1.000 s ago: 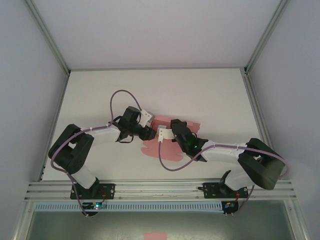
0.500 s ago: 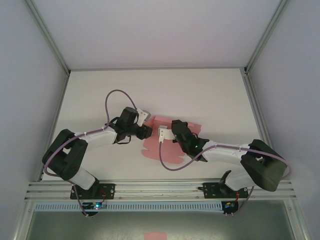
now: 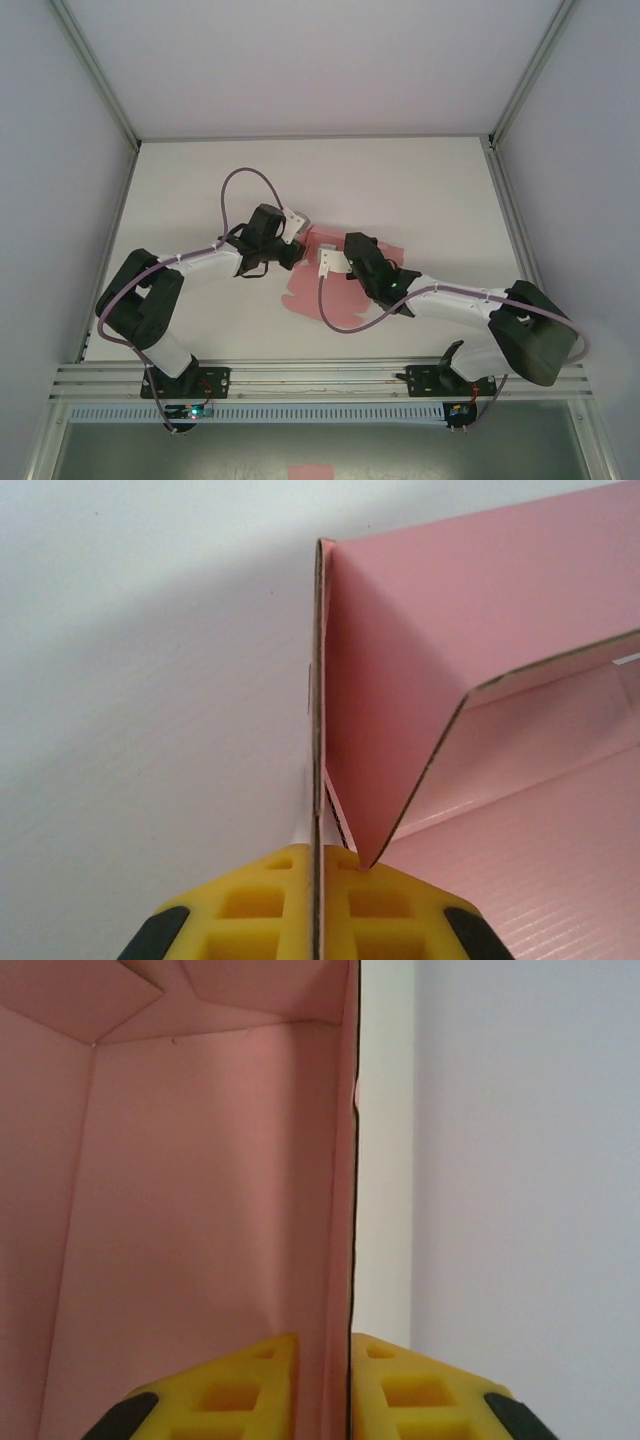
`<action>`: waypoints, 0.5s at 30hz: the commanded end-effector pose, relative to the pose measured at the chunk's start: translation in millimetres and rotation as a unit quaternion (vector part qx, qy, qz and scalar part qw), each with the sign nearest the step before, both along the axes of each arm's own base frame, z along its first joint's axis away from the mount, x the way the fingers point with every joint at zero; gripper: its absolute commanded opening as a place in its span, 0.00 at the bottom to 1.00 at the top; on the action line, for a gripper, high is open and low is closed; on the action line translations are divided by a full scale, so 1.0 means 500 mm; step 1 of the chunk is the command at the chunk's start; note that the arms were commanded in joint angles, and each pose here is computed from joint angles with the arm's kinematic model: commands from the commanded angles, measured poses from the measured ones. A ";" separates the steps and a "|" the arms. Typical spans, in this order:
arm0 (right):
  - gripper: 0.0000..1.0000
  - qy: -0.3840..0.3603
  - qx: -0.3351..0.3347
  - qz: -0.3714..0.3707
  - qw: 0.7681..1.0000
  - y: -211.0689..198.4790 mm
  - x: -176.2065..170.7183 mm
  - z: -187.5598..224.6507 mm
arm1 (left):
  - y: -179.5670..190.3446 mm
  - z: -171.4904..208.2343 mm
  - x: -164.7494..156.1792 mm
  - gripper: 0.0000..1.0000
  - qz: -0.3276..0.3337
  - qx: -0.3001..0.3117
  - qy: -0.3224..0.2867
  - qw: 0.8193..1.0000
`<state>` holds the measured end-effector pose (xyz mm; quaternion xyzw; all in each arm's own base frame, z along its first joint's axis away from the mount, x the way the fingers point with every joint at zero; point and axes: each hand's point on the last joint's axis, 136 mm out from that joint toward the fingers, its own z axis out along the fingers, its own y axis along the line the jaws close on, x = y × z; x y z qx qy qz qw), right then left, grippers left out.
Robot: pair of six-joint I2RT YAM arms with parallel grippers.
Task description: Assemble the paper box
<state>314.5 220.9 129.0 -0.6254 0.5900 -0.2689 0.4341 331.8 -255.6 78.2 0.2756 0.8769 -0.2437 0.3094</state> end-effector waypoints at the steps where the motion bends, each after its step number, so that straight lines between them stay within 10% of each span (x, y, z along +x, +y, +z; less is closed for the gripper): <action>1: 0.19 0.034 -0.020 -0.007 0.999 -0.031 0.002 -0.002 | 0.006 0.012 0.015 0.00 -0.015 0.035 -0.034 0.999; 15: 0.07 0.062 -0.039 0.012 0.997 -0.015 0.029 -0.042 | -0.006 0.026 0.037 0.00 -0.044 0.052 -0.053 0.996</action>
